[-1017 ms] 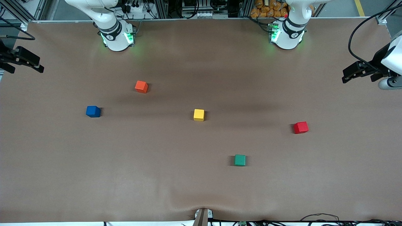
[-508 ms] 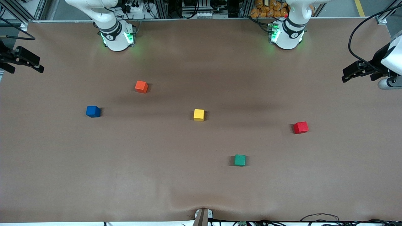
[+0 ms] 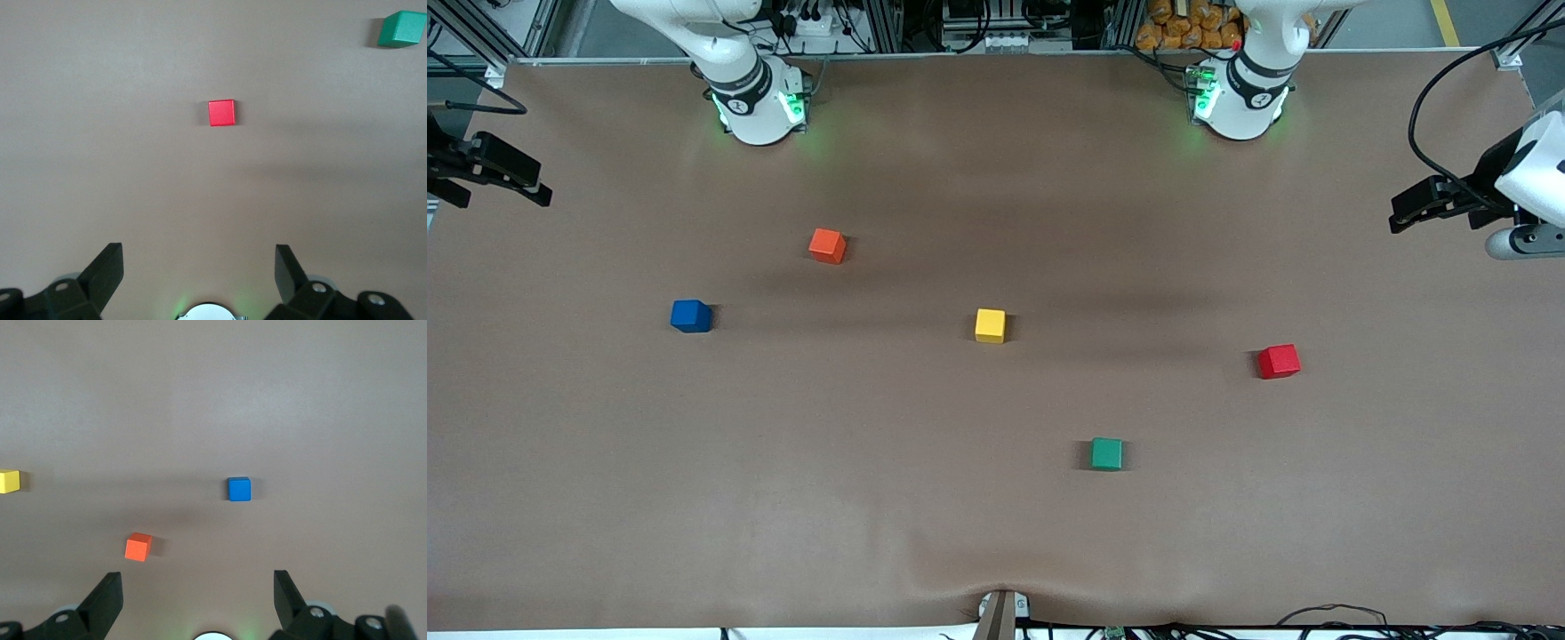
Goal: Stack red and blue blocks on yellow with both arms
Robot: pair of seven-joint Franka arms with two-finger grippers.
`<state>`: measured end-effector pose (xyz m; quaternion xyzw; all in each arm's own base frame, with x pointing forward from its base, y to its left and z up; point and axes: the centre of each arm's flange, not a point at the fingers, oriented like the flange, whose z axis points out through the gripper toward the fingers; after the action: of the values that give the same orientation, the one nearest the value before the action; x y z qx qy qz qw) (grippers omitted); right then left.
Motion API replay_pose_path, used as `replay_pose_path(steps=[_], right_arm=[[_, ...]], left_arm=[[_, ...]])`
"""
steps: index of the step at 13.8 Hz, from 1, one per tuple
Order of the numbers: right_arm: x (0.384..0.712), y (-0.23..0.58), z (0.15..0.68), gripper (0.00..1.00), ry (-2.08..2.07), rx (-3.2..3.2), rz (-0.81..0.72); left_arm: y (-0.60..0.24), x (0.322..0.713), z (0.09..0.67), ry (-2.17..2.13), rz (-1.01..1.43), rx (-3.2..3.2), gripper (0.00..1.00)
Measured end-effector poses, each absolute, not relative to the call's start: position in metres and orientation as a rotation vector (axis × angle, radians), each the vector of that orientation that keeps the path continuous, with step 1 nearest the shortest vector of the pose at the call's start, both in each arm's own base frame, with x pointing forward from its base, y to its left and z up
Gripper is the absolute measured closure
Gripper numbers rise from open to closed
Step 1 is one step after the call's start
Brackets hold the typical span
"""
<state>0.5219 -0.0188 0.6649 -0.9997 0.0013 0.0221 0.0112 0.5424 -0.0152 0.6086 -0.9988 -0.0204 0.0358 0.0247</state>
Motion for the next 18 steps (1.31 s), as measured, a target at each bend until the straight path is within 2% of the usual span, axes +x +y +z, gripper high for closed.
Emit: replay_pose_path(steps=[18], right_arm=[[0.521, -0.022, 0.663, 0.0, 0.014, -3.117, 0.087]], left_arm=[[-0.014, 0.548, 0.597, -0.063, 0.142, -3.09, 0.0]])
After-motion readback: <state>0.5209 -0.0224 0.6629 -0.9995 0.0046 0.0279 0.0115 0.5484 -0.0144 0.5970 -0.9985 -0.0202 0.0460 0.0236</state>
